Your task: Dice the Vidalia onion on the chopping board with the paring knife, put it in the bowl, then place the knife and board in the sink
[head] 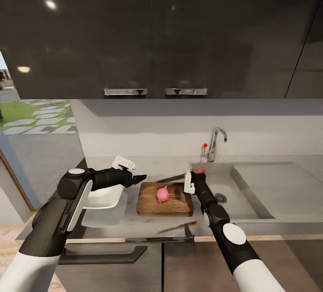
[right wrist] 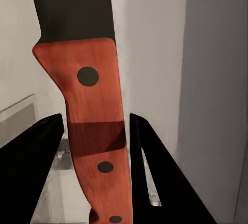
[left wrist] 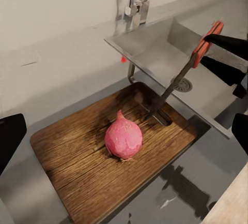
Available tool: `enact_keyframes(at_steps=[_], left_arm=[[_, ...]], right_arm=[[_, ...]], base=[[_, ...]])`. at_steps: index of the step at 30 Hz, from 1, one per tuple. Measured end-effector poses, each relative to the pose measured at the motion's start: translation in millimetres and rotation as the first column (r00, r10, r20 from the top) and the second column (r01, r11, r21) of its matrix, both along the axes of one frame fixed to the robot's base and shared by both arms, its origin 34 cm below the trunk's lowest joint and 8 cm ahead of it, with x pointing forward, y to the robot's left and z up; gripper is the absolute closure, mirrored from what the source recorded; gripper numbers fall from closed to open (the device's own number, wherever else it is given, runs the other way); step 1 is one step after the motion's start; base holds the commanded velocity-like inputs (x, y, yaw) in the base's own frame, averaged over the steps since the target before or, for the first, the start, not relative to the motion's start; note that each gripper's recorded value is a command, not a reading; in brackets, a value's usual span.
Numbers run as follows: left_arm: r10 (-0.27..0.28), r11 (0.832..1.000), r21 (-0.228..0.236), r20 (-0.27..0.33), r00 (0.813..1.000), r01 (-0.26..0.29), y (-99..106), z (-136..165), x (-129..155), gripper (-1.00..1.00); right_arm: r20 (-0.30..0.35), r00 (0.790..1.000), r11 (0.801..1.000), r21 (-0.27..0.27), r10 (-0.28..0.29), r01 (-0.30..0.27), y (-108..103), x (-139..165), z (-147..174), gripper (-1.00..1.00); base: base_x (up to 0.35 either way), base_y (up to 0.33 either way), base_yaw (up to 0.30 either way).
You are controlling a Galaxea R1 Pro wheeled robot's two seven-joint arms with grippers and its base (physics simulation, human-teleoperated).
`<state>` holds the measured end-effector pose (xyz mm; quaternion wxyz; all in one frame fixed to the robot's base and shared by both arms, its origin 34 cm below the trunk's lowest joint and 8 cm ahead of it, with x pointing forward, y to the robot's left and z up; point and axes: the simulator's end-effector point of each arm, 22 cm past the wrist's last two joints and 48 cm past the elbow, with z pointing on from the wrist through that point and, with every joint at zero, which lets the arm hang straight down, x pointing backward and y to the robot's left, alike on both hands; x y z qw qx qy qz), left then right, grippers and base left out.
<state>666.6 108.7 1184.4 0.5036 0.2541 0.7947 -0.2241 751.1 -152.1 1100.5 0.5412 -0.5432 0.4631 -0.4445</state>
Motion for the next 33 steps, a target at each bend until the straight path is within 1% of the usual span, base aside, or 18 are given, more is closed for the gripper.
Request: enact_keyframes(at_steps=[6, 9, 13, 15, 17, 19, 22, 26, 33], left_arm=[[-0.001, 1.0, -0.001, 0.0, 1.0, 0.001, -0.7, 0.2, -0.2, -1.0], [-0.002, 1.0, -0.002, 0.0, 1.0, 0.002, -1.5, 0.3, -0.4, -1.0], [-0.003, 1.0, -0.002, 0.0, 1.0, 0.003, -2.1, 0.3, -0.5, -1.0], [-0.003, 1.0, -0.003, 0.0, 1.0, 0.003, -2.3, 0.3, -0.5, -1.0], [-0.005, 1.0, -0.005, 0.0, 1.0, 0.005, -3.5, 0.7, -0.8, -1.0], [-0.007, 1.0, -0.009, 0.0, 1.0, 0.007, -6.0, 1.4, -1.2, -1.0], [-0.01, 1.0, -0.013, 0.0, 1.0, 0.01, -8.0, 1.8, -1.6, -1.0], [-0.012, 1.0, -0.014, 0.0, 1.0, 0.012, -9.3, 2.0, -1.9, -1.0], [-0.009, 1.0, -0.015, -0.001, 1.0, 0.009, -7.8, 2.7, -1.3, -1.0]], right_arm=[[-0.018, 1.0, 1.0, -0.006, -0.014, 0.014, -2.9, -0.2, -9.9, 1.0], [-0.015, 0.999, 0.999, -0.01, -0.04, 0.039, -8.5, 0.3, -11.7, 1.0], [0.019, 0.998, 0.998, -0.011, -0.054, 0.054, -10.1, 0.4, -6.2, 1.0], [0.025, 0.998, 0.998, -0.016, -0.052, 0.053, -8.4, -0.7, -10.4, 1.0], [0.046, 0.998, 0.998, -0.016, -0.052, 0.053, -7.7, -1.9, -11.2, 1.0], [0.094, 0.994, 0.999, -0.009, -0.051, 0.052, -7.2, -3.2, -4.0, 1.0], [0.129, 0.99, 0.999, -0.004, -0.05, 0.051, -6.9, -4.4, 1.9, 1.0], [0.142, 0.989, 0.999, -0.003, -0.048, 0.049, -6.3, -4.9, 4.0, 1.0], [0.136, 0.99, 0.999, -0.007, -0.04, 0.041, -3.1, -5.7, 0.1, 1.0]], base=[[0.0, 0.0, 0.0], [0.0, 0.0, 0.0], [0.0, 0.0, 0.0], [0.0, 0.0, 0.0], [0.0, 0.0, 0.0], [0.0, 0.0, 0.0], [0.0, 0.0, 0.0], [0.0, 0.0, 0.0], [0.0, 0.0, 0.0]])
